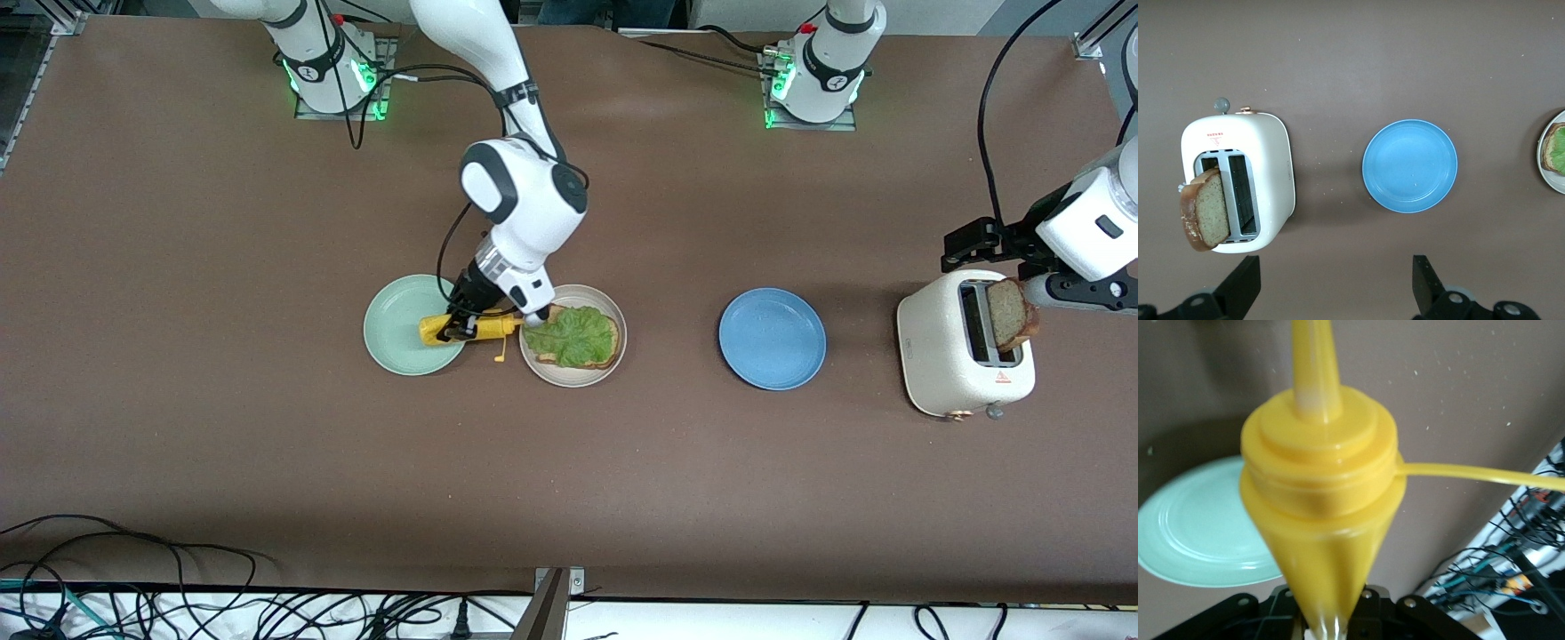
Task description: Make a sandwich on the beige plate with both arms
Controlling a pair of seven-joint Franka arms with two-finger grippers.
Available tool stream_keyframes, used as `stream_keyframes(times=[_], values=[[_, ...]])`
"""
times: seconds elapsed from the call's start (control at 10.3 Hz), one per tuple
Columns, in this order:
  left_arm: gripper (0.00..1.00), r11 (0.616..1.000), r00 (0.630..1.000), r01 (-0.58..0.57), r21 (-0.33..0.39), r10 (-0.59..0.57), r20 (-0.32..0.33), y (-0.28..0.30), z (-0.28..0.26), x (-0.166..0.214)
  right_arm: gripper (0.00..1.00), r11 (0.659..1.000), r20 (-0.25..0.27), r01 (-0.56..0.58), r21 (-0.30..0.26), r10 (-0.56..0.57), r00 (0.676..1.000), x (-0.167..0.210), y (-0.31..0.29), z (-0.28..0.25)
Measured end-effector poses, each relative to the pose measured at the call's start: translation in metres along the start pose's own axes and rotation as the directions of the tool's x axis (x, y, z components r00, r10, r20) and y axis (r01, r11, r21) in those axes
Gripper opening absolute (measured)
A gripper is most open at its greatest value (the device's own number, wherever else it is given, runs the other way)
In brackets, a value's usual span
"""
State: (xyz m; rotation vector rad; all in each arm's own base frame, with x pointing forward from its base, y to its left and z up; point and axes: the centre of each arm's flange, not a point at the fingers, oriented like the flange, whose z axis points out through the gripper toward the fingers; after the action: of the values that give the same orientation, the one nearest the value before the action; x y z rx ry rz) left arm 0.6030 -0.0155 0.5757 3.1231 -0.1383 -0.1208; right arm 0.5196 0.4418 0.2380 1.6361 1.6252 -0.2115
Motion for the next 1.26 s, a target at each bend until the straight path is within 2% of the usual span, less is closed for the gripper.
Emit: stream_keyframes(times=[0.29,0.48,0.58,1.07,1.16,1.26], values=[[1.00,1.000,1.000,0.000,0.000,0.000,0.000,0.000,0.000,0.000,0.24,0.990,0.119,-0.002,-0.140,0.019,0.993,0.032,-0.033,0.009],[1.00,1.000,1.000,0.000,0.000,0.000,0.000,0.000,0.000,0.000,0.24,0.979,0.177,0.042,-0.200,-0.007,0.984,0.046,-0.047,0.019],[1.00,1.000,1.000,0.000,0.000,0.000,0.000,0.000,0.000,0.000,0.24,0.975,0.190,0.053,-0.214,-0.012,0.982,0.051,-0.054,0.021],[1.00,1.000,1.000,0.000,0.000,0.000,0.000,0.000,0.000,0.000,0.24,0.970,0.194,0.054,-0.236,-0.008,0.981,0.051,-0.049,0.016],[1.00,1.000,1.000,0.000,0.000,0.000,0.000,0.000,0.000,0.000,0.24,0.974,0.186,0.048,-0.223,-0.006,0.983,0.041,-0.036,0.010],[1.00,1.000,1.000,-0.001,0.000,0.001,0.000,0.000,0.000,0.000,0.24,0.983,0.159,0.032,-0.178,-0.003,0.987,0.022,-0.016,0.004]])
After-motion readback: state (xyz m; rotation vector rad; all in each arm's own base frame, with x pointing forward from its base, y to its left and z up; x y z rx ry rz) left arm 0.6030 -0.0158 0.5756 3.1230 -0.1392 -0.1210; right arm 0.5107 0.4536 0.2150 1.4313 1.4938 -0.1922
